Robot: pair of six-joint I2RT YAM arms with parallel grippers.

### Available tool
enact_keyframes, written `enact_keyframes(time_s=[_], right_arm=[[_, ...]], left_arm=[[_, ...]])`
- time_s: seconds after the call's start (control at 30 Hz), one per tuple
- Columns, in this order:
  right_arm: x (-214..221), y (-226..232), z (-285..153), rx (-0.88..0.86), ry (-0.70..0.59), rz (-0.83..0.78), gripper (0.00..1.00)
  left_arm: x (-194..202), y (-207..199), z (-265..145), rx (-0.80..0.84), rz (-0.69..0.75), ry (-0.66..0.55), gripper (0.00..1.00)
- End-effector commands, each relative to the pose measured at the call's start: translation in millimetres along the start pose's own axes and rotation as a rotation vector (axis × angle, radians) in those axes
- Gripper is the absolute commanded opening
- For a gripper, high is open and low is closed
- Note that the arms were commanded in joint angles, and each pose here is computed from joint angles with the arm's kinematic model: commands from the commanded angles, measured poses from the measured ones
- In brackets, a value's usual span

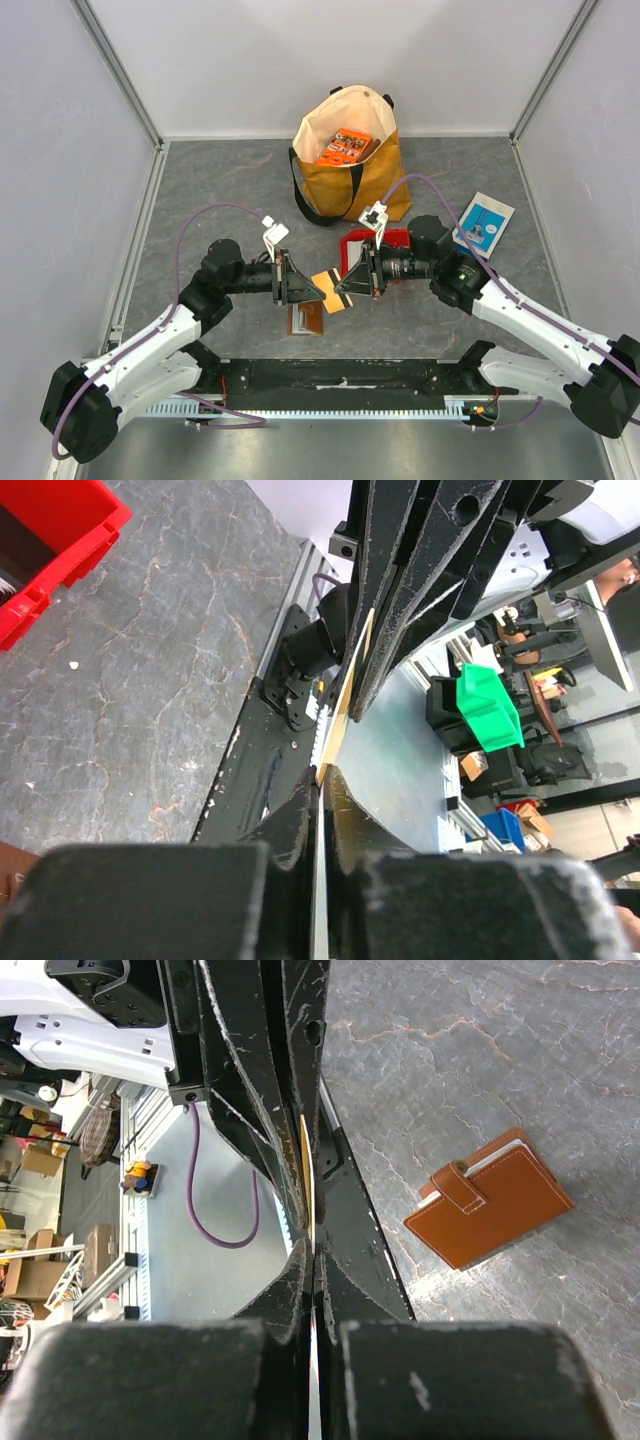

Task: Put the credit cards into the card holder
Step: Open the card holder at the center of the board.

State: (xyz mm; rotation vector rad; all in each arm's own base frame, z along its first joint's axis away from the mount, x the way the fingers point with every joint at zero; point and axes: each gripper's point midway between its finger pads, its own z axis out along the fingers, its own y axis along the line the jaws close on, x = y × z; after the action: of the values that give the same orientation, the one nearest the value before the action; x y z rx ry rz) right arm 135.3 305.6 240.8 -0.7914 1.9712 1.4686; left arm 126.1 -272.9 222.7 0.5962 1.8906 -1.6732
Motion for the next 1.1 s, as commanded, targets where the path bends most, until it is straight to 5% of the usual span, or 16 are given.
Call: enact_keyframes(time_s=[0.0, 0.1, 0.23, 0.37, 0.57, 0.8, 1.07], right_arm=[[-8.3, 10.9, -1.0, -0.042, -0.038, -0.028, 0.00], [-9.6, -21.0, -2.5, 0.140, -0.068, 0.014, 0.00], [-8.0, -56.3, 0.5, 0.322, -0.104, 0.090, 0.00], [-1.1, -67.4, 21.5, 0.486, -0.110, 0.100, 0.00], [22.0, -64.2, 85.2, 0.582, -0.116, 0.180, 0.00], [27.3, -56.4, 133.0, 0.653, -0.112, 0.173, 0.00], [49.1, -96.8, 126.7, 0.874, -0.036, 0.129, 0.00]], left_arm=[[-11.9, 9.2, 0.1, -0.052, 0.032, -0.045, 0.15], [-6.6, 45.2, -14.6, -0.268, -0.045, -0.081, 0.46], [-5.6, 104.6, -69.9, -0.726, -0.180, -0.257, 0.64], [4.3, 124.5, -118.3, -0.974, -0.267, -0.391, 0.68], [28.9, 143.3, -146.0, -1.162, -0.354, -0.377, 0.70], [29.8, 144.2, -151.2, -1.182, -0.373, -0.408, 0.72], [32.4, 144.5, -143.2, -1.134, -0.372, -0.399, 0.72]])
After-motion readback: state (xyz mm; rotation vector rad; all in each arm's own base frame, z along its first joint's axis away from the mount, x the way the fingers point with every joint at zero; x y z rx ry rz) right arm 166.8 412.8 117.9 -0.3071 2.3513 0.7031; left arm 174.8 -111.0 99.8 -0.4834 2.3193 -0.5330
